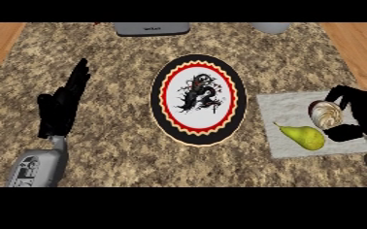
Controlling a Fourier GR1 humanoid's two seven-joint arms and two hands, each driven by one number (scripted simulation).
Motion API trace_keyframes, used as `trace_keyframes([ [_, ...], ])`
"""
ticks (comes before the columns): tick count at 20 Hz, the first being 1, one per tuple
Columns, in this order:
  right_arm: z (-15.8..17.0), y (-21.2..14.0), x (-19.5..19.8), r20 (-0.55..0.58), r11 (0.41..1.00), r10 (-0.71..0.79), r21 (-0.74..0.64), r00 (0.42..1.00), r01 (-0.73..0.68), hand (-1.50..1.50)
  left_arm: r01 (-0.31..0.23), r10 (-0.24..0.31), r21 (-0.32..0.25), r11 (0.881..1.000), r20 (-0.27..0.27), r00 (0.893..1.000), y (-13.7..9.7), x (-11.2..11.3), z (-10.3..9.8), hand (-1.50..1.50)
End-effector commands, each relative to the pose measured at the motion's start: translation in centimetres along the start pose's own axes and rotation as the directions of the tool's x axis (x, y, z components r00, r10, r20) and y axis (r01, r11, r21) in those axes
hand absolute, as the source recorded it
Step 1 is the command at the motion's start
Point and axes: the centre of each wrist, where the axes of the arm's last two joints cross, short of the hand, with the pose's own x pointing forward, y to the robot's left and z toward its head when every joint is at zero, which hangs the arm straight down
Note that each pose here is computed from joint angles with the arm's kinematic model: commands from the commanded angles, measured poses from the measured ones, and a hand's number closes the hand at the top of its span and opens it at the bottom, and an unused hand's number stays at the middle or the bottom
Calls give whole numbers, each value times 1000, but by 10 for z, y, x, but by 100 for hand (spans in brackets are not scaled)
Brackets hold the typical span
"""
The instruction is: Pick the cupcake from the placemat and place it in the plate
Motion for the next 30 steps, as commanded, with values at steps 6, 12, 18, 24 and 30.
trace_keyframes([
  [6, 55, -50, 84, 272, 955, -106, -240, 956, 174, 150, 0, 0, -26, 1000, 10, 1000, -5, -4, 1, 0],
  [12, 60, -66, 150, 314, 957, -206, -134, 927, 258, 150, -5, 6, -55, 998, 23, 1000, -16, 18, -1, 0],
  [18, 44, -26, 213, 300, 954, -267, -49, 916, 294, 150, -15, 17, -70, 997, 28, 999, -16, 4, 0, 0],
  [24, 5, -14, 262, 307, 955, -286, 20, 908, 295, 150, 11, -10, -48, 999, 27, 1000, -17, 16, -29, 0],
  [30, -12, 51, 290, 258, 999, -43, 25, 965, 38, 150, 7, -5, -53, 999, 44, 999, -7, 14, -15, 0],
])
